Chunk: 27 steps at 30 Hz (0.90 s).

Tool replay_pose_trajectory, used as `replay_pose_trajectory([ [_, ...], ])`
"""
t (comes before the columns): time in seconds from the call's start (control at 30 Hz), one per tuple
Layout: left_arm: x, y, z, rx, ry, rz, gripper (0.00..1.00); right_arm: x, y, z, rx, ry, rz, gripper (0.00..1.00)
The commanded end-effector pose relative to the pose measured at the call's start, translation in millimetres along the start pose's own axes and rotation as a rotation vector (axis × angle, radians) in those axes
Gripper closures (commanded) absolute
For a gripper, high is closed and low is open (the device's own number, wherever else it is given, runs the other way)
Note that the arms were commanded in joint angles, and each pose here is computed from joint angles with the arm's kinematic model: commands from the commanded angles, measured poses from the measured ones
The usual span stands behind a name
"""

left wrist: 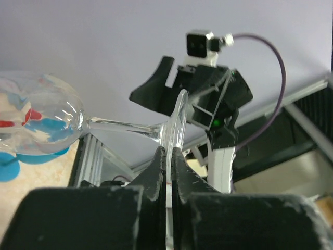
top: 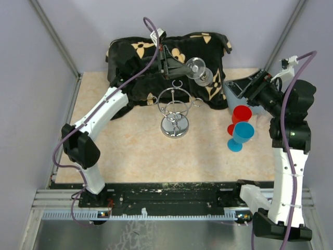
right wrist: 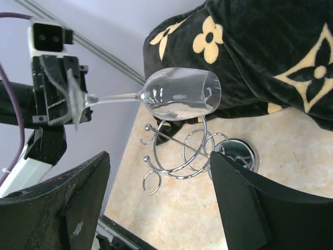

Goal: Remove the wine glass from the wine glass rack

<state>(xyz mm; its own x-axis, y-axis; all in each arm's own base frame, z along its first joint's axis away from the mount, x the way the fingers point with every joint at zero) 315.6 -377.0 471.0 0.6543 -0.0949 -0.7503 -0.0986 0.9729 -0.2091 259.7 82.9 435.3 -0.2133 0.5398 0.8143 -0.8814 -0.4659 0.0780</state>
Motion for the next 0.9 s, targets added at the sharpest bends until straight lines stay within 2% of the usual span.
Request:
replay_pose_trajectory([
  [0.0, -57, 10, -17, 0.101, -0.437, -0.272, 1.0, 24, 6, 19, -0.064, 0.062, 0.043, 0.23],
  [0.43, -73, -8, -78, 0.276, -1.031, -0.337, 1.0, 60, 5, 49, -0.108, 0.096, 0.092, 0.22],
  [0.7, -57, -12, -109, 0.356, -1.42, -0.311, 1.0, 48, -1, 60, -0.072, 0.123, -0.03, 0.22],
  [0.87, -43, -7, -136, 0.43, -1.592, -0.331, 1.0, 43, -1, 60, -0.025, 0.159, -0.083, 0.22],
])
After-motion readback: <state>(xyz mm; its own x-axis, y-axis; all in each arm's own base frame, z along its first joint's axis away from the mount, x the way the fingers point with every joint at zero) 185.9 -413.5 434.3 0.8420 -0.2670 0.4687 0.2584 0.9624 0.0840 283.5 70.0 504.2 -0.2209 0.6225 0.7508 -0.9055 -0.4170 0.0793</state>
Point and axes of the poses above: each gripper's point midway between its finger pads, its own y axis back along the fingers, its own x axis along the line the jaws close on, z = x × y, the point moved 1 cm from there along y, back along the fingers, and after that the axes turned 13 degrees about -y, right-handed, at the moved point
